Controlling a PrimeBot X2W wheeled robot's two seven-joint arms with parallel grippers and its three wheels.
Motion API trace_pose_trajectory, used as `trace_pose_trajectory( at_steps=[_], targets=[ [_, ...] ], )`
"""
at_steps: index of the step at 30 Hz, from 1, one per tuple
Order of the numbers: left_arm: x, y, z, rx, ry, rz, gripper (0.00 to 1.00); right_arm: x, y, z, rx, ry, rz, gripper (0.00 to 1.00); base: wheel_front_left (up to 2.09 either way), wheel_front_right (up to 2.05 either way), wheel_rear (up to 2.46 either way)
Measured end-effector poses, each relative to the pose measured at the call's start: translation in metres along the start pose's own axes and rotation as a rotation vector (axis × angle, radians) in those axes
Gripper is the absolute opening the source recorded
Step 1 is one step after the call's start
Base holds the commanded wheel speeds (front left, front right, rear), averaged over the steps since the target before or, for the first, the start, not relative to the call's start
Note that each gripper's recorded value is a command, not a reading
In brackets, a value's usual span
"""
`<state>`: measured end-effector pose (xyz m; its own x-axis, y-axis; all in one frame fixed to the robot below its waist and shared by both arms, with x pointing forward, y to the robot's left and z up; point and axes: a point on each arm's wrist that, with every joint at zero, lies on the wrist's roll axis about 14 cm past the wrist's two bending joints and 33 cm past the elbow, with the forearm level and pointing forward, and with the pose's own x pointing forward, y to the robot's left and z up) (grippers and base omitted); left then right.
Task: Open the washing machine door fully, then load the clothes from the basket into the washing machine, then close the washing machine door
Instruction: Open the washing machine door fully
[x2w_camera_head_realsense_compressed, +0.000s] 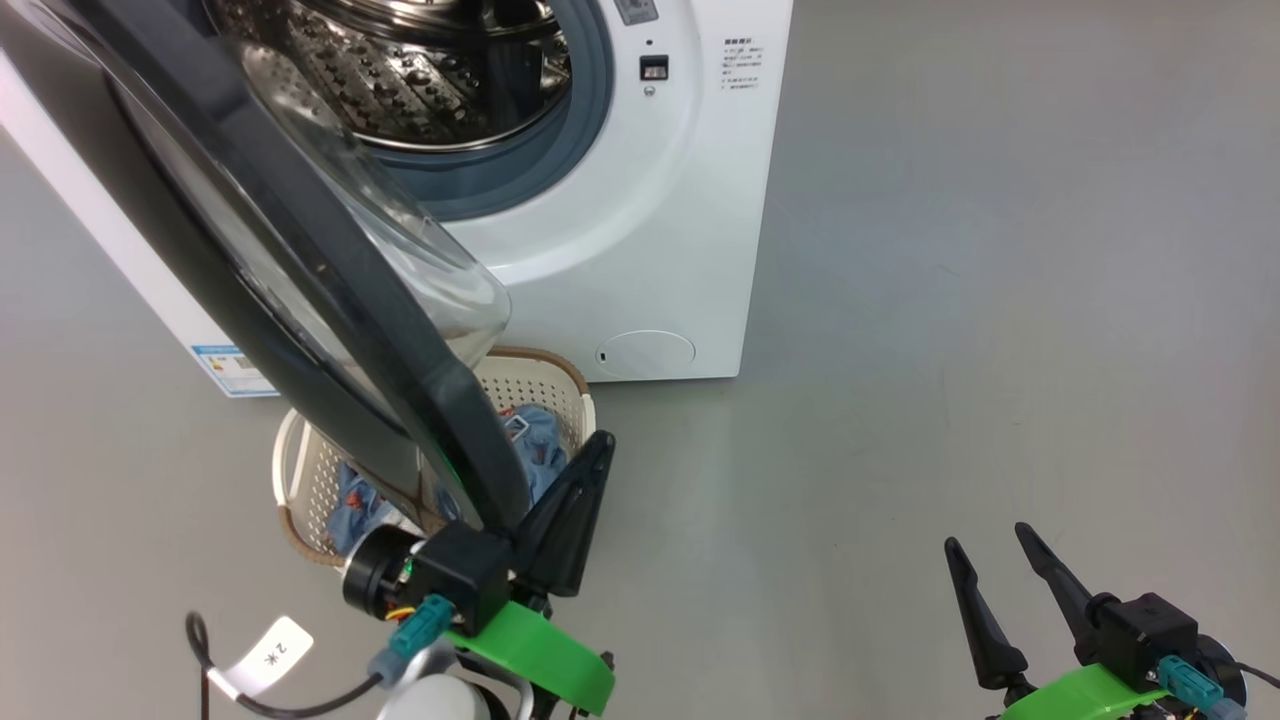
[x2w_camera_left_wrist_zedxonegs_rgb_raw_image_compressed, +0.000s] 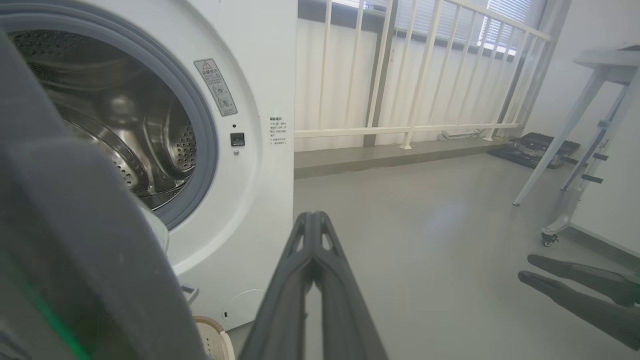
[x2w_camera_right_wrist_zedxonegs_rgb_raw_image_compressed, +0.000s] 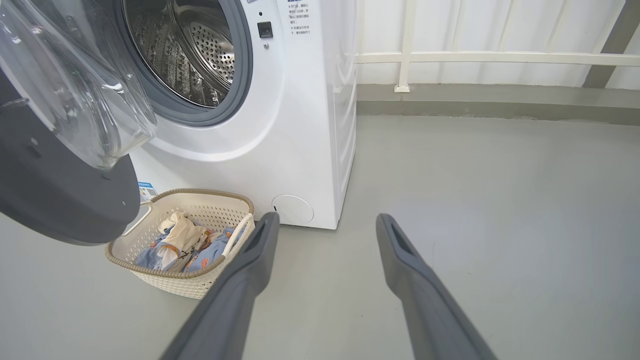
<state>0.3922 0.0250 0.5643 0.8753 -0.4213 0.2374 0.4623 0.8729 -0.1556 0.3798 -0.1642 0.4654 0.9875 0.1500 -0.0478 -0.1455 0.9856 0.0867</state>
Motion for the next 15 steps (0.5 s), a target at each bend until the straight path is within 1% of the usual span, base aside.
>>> trace_pose_trajectory(
  at_steps=[4, 10, 15],
  targets=[
    [-0.001, 0.01, -0.008, -0.014, 0.024, 0.04, 0.0, 0.002, 0.001, -0.001, 0.001, 0.004, 0.005, 1.0, 0.0, 0.0, 0.0],
    [0.007, 0.016, -0.003, -0.012, 0.01, 0.046, 0.0, 0.004, 0.003, -0.005, 0.003, 0.014, 0.01, 1.0, 0.0, 0.0, 0.0],
    [0.007, 0.019, -0.009, -0.014, 0.028, 0.058, 0.0, 0.01, 0.004, -0.004, 0.003, 0.011, 0.015, 1.0, 0.0, 0.0, 0.0]
  ],
)
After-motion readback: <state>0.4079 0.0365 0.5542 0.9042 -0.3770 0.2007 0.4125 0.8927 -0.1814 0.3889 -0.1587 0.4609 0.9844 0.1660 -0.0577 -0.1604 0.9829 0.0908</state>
